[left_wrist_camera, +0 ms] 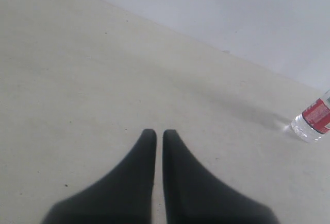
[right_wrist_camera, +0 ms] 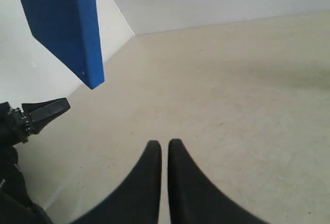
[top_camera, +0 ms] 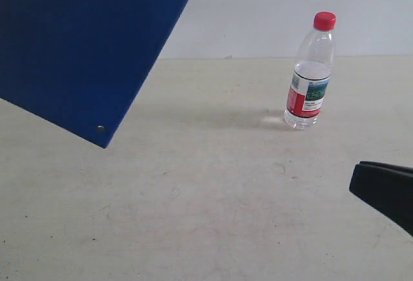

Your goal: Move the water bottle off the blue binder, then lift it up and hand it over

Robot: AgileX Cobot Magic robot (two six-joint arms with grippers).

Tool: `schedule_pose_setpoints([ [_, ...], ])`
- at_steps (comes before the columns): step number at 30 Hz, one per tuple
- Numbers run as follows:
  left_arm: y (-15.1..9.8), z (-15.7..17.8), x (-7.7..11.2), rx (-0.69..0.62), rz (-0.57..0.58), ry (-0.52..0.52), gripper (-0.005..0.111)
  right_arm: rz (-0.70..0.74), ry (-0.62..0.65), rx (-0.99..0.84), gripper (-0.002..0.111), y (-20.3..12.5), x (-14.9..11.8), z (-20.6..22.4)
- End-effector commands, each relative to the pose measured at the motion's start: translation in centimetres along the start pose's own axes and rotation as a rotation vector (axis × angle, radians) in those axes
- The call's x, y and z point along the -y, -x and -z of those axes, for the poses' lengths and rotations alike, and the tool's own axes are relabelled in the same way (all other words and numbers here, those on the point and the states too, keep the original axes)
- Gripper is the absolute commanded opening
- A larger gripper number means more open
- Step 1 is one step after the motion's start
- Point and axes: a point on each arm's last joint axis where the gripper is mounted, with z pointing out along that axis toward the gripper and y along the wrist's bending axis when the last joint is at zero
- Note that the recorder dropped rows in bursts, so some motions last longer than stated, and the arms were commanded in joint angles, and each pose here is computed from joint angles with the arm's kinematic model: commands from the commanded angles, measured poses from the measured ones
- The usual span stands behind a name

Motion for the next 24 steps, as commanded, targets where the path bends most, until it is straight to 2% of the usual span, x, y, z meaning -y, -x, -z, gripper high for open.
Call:
schedule_pose_setpoints([
  [1, -0.1, 0.0, 0.0, -0.002, 0.018, -0.004, 0.005, -0.127, 0.003, -0.011, 0.0, -0.2, 0.0, 0.0],
  [5, -0.1, 0.0, 0.0, -0.002, 0.018, -0.004, 0.005, -0.123, -0.003, 0.055, 0.0, 0.7, -0.1, 0.1],
  [7, -0.1, 0.0, 0.0, -0.002, 0.018, -0.004, 0.005, -0.027, -0.026, 0.15, 0.0, 1.9, 0.0, 0.3],
  [11, -0.1, 0.0, 0.0, -0.002, 0.018, -0.004, 0.005, 0.263, -0.116, 0.358, 0.0, 4.8, -0.3, 1.1],
  [15, -0.1, 0.0, 0.0, -0.002, 0.018, -0.004, 0.005, 0.441, -0.17, 0.441, 0.0, 6.3, -0.7, 2.2],
  [22, -0.1, 0.0, -0.1, 0.002, 0.018, 0.004, 0.005, 0.502, -0.24, 0.544, 0.0, 5.5, -1.2, 6.2],
  [24, -0.1, 0.0, -0.1, 0.004, 0.018, 0.009, 0.005, 0.524, -0.295, 0.559, 0.0, 4.8, -1.5, 7.2],
])
